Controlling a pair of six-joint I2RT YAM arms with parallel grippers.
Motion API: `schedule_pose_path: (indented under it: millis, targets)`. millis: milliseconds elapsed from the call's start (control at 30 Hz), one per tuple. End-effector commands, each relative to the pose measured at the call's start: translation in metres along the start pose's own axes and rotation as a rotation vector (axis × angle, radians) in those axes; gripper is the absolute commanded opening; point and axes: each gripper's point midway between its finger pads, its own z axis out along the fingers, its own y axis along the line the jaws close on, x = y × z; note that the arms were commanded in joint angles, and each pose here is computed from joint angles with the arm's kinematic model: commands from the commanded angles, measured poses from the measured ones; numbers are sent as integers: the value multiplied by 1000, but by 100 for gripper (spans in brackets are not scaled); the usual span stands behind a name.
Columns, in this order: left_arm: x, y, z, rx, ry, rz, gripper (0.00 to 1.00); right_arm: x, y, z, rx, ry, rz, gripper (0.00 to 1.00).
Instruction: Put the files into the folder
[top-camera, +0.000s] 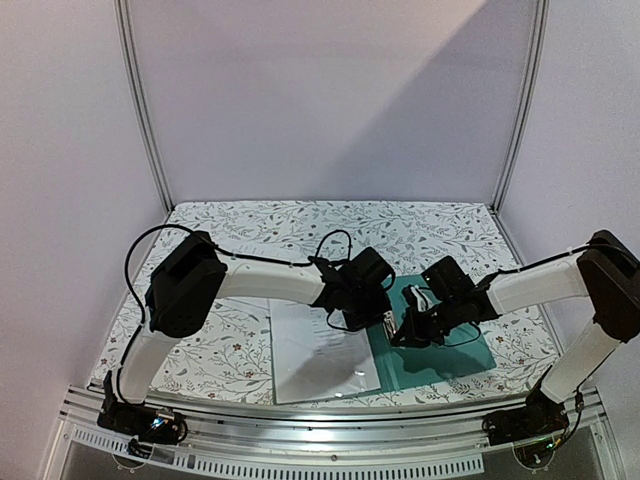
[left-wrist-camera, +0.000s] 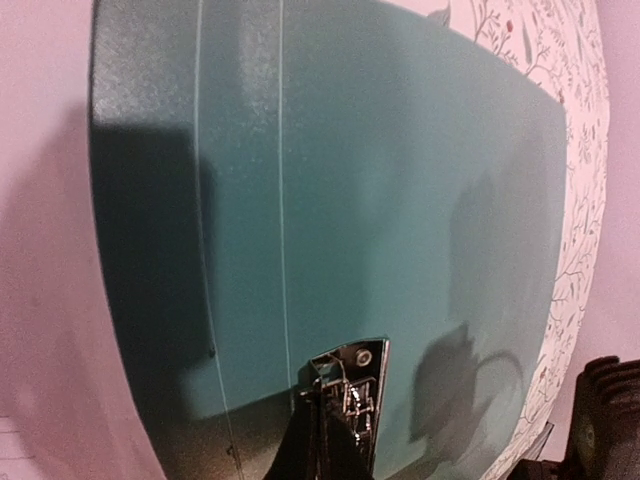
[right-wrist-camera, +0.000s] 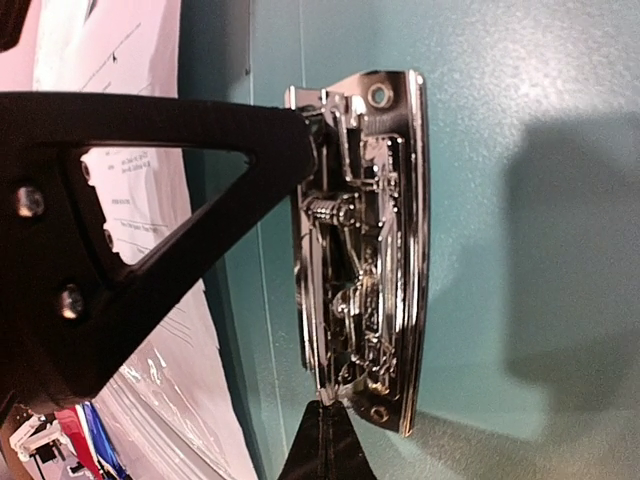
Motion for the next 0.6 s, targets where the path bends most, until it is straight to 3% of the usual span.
schedule_pose_path:
  millis: [0,367,567]
  targets:
    - [15,63,17,-182,64,-2,0,6,-28,-9,149,3,18,0]
    - [10,53,17,-157,50,19,0,-5,1,-16,33,-31,-9,1]
    - [-4,21,8,-88,-20,121,0,-23,29,-31,-57,-117,-110,23]
